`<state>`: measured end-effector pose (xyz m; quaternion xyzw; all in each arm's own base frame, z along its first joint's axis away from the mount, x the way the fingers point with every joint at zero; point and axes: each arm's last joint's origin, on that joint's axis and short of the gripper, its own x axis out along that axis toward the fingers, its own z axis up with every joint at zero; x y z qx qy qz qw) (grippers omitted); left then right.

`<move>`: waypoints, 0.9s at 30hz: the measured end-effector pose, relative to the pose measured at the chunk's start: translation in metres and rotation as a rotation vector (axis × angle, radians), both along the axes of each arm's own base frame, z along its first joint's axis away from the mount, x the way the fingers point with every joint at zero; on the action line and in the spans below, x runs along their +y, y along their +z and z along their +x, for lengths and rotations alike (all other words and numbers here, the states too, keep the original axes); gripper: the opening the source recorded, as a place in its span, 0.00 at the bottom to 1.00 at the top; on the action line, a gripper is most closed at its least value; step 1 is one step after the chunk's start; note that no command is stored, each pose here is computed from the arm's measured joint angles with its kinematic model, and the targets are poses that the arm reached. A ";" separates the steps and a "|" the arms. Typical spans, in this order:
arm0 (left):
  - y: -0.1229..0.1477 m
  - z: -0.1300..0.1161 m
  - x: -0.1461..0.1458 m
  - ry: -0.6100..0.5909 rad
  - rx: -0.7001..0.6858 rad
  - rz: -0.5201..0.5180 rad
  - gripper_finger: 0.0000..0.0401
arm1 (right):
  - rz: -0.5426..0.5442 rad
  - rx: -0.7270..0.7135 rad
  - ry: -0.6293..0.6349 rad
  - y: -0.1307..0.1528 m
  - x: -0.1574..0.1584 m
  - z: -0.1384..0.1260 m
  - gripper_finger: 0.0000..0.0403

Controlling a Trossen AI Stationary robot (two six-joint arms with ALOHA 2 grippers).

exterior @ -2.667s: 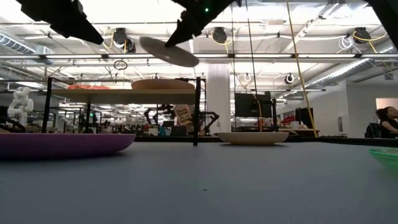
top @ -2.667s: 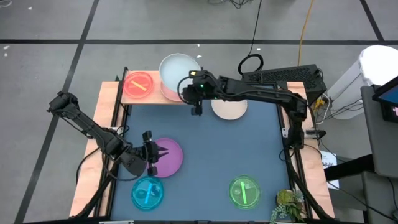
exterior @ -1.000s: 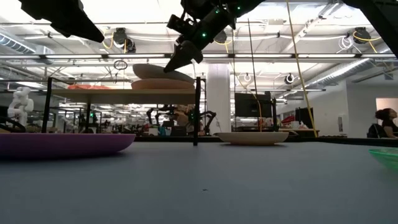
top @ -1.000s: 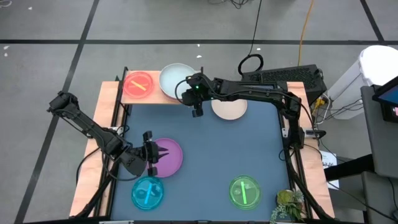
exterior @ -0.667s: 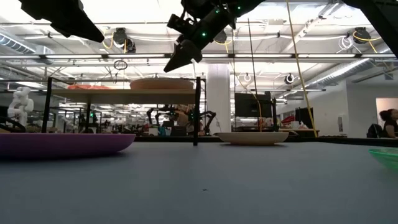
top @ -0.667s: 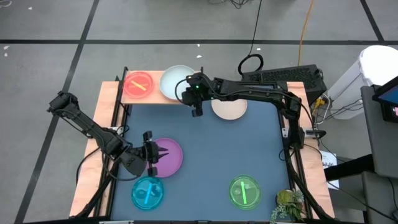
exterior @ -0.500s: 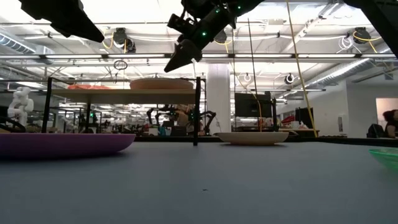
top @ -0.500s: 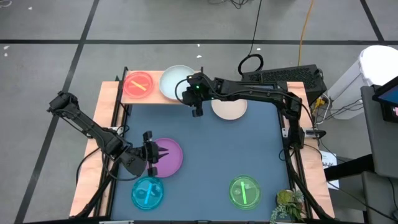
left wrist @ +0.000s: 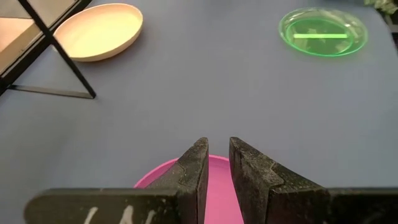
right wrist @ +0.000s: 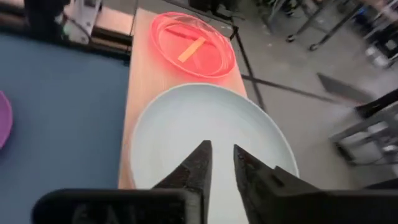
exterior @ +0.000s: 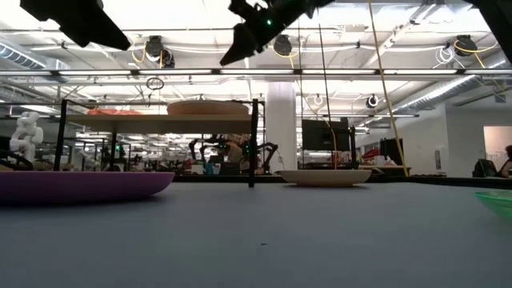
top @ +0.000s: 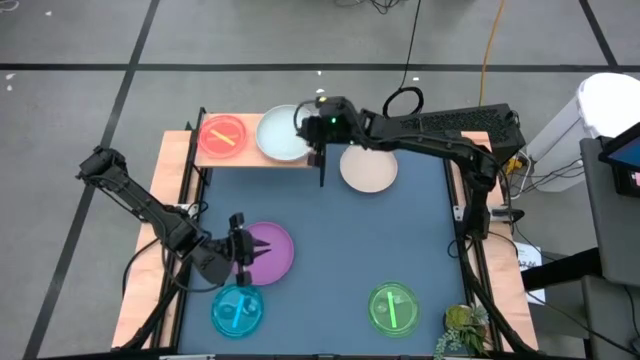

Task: Place and stack plates onto a shelf
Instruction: Stack the gray plate on top of the pink plate on the shelf

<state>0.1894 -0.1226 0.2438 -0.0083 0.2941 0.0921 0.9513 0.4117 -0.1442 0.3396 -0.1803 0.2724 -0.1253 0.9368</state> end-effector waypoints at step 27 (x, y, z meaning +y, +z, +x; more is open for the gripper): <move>0.001 -0.001 -0.003 -0.023 -0.010 0.017 0.18 | 0.261 -0.057 -0.078 -0.064 -0.046 -0.027 0.00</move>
